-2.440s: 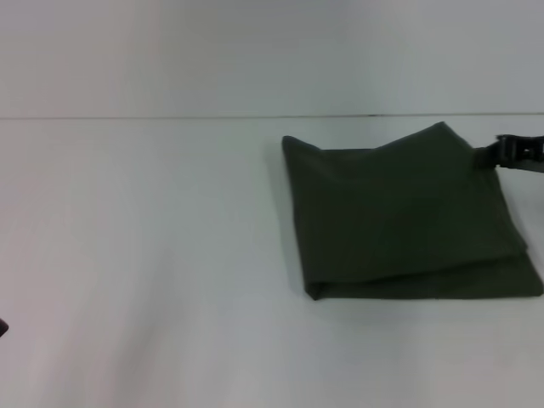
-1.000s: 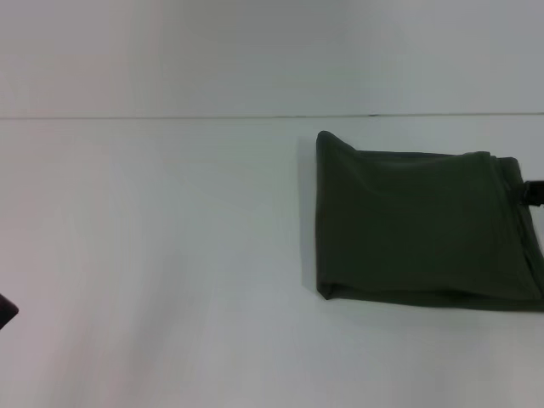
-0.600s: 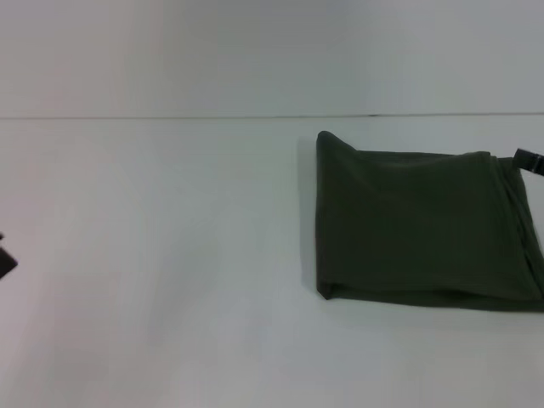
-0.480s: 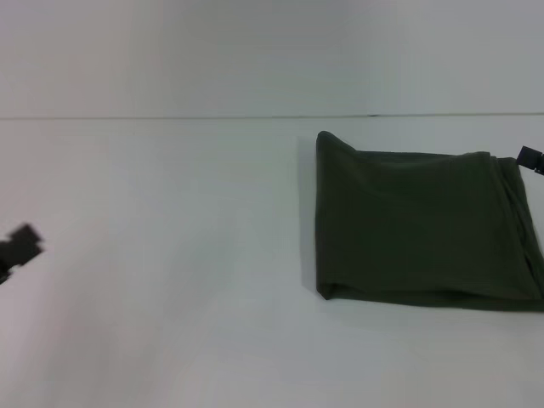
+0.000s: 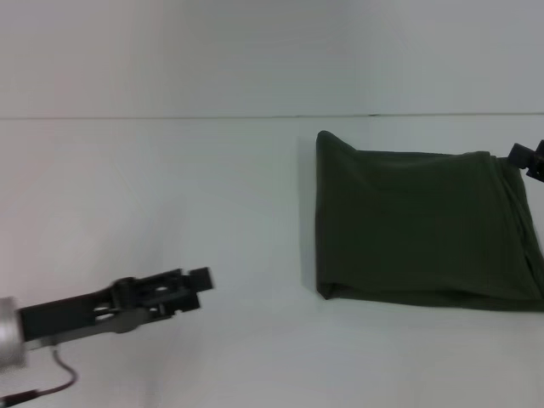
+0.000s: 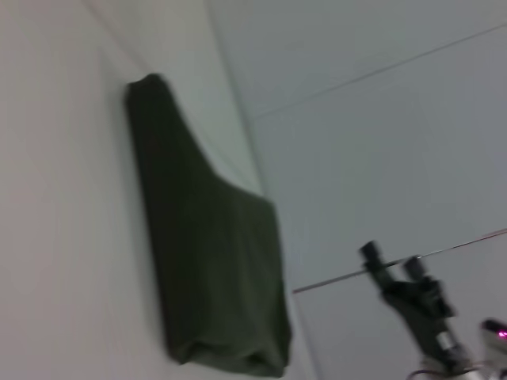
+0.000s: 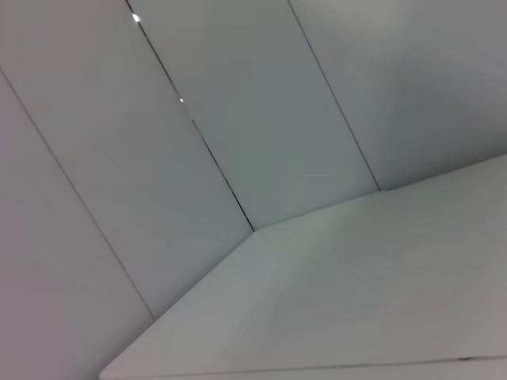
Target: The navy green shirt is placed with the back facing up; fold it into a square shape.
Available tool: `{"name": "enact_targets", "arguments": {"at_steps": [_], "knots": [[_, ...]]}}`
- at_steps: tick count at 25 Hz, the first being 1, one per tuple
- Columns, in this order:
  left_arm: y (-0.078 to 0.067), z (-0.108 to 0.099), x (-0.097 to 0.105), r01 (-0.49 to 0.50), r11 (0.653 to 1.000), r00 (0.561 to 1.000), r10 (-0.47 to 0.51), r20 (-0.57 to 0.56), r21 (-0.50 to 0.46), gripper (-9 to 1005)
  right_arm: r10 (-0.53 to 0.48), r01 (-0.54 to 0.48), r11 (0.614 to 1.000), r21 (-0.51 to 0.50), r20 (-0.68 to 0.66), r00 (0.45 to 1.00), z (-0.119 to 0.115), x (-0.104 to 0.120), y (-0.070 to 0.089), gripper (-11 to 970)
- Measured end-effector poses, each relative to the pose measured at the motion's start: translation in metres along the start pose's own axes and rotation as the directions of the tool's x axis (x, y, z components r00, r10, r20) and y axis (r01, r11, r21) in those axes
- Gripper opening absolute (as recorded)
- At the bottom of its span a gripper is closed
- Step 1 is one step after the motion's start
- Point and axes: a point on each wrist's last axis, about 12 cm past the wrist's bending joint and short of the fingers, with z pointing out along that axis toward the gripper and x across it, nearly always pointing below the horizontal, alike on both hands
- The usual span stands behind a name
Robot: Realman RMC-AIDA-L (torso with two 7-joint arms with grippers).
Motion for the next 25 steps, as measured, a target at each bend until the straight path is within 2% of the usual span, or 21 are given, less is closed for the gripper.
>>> {"name": "enact_targets", "arguments": {"at_steps": [1,5,10,15,18,25], "knots": [[0.003,0.013,-0.002,0.016,0.999,1.0,-0.017,-0.022,-0.04,741,-0.001,0.001,1.0,-0.004,0.001,1.0,0.001,-0.001,0.0,940],[0.007,0.037,-0.007,0.047,0.992,0.996,-0.055,-0.071,-0.116,738,-0.012,0.013,1.0,-0.024,0.035,0.999,0.001,-0.006,0.003,940],[0.004,0.068,-0.014,0.025,0.988,0.994,-0.041,-0.104,-0.15,734,-0.052,0.051,0.999,0.006,0.115,0.992,-0.011,-0.014,-0.001,940],[0.011,0.091,-0.017,0.023,0.975,0.993,-0.047,-0.106,-0.22,731,-0.068,0.056,0.994,0.091,0.14,0.988,-0.014,-0.012,-0.009,940],[0.013,0.098,-0.017,0.02,0.97,0.993,-0.047,-0.106,-0.243,729,-0.084,0.067,0.991,0.119,0.141,0.986,-0.013,-0.009,-0.011,940],[0.009,0.125,-0.019,0.02,0.97,0.99,-0.052,-0.129,-0.241,724,-0.087,0.062,0.987,0.151,0.166,0.982,-0.014,-0.012,-0.014,940]]}}
